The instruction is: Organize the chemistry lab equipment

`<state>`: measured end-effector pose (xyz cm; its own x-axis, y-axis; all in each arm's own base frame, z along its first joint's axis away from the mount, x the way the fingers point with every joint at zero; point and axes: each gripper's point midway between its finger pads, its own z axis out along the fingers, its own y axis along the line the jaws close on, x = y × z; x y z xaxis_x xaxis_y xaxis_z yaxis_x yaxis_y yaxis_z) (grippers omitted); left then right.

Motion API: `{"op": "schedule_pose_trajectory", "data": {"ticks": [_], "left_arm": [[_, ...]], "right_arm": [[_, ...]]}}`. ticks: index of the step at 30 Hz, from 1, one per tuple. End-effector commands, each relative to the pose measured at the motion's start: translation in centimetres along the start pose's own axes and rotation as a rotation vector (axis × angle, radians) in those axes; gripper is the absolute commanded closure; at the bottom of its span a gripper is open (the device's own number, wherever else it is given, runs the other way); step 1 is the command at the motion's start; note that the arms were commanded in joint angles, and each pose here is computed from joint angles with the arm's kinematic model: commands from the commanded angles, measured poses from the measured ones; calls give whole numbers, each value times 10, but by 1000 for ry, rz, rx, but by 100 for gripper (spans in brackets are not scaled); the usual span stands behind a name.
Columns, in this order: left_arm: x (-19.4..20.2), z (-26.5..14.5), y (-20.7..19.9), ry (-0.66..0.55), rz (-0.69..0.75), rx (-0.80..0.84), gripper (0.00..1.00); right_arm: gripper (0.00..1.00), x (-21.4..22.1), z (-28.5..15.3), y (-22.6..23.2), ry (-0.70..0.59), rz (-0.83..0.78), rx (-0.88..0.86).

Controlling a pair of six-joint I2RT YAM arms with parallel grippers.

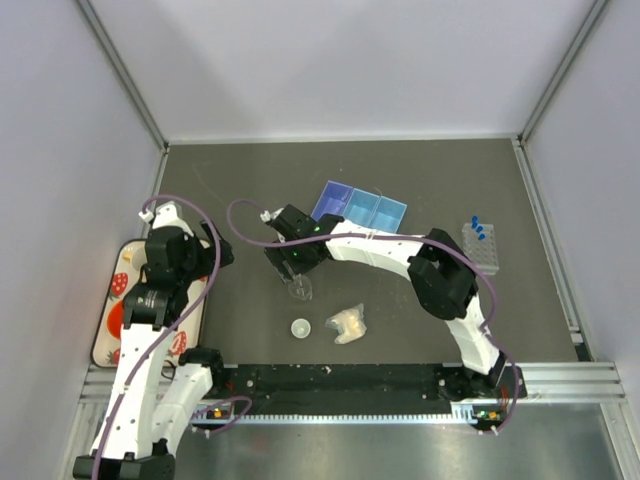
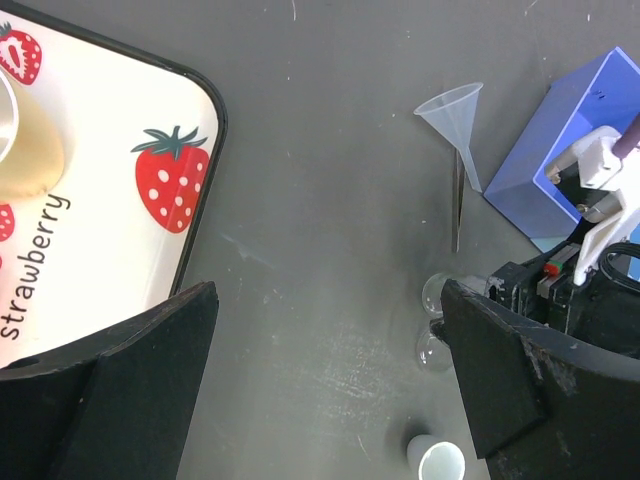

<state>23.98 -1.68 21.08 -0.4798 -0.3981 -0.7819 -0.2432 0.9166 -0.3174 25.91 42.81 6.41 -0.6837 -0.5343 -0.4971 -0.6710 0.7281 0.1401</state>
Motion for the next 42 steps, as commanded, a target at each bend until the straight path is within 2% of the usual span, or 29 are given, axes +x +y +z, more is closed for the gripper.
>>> {"op": "schedule_pose_trajectory", "data": {"ticks": [1,11,15,22,25,26,32,38,42], "left_arm": [[-9,0,-6,-43,-3,33,1],[-6,1,-8,-43,-4,51,1],[-7,0,-8,-48,-2,51,1],[-6,0,-8,-44,2,56,1],[-5,1,-8,-42,3,53,1],[-6,1,-8,-46,2,53,1],[-6,1,-8,-44,2,53,1],[-5,1,-6,-45,3,44,1],[-4,3,-7,-40,4,51,1]], "right_arm": [[23,-17,-6,6,-48,-26,28],[33,-18,0,0,-44,-31,67],[43,-15,5,4,-30,-31,58],[46,-9,10,5,-8,-39,58],[59,-8,10,4,-6,-41,63],[67,-9,9,4,-8,-41,64],[84,-19,-1,7,-35,-37,58],[83,-40,-31,13,-102,-30,41],[83,-69,-81,19,-202,-33,17]]}}
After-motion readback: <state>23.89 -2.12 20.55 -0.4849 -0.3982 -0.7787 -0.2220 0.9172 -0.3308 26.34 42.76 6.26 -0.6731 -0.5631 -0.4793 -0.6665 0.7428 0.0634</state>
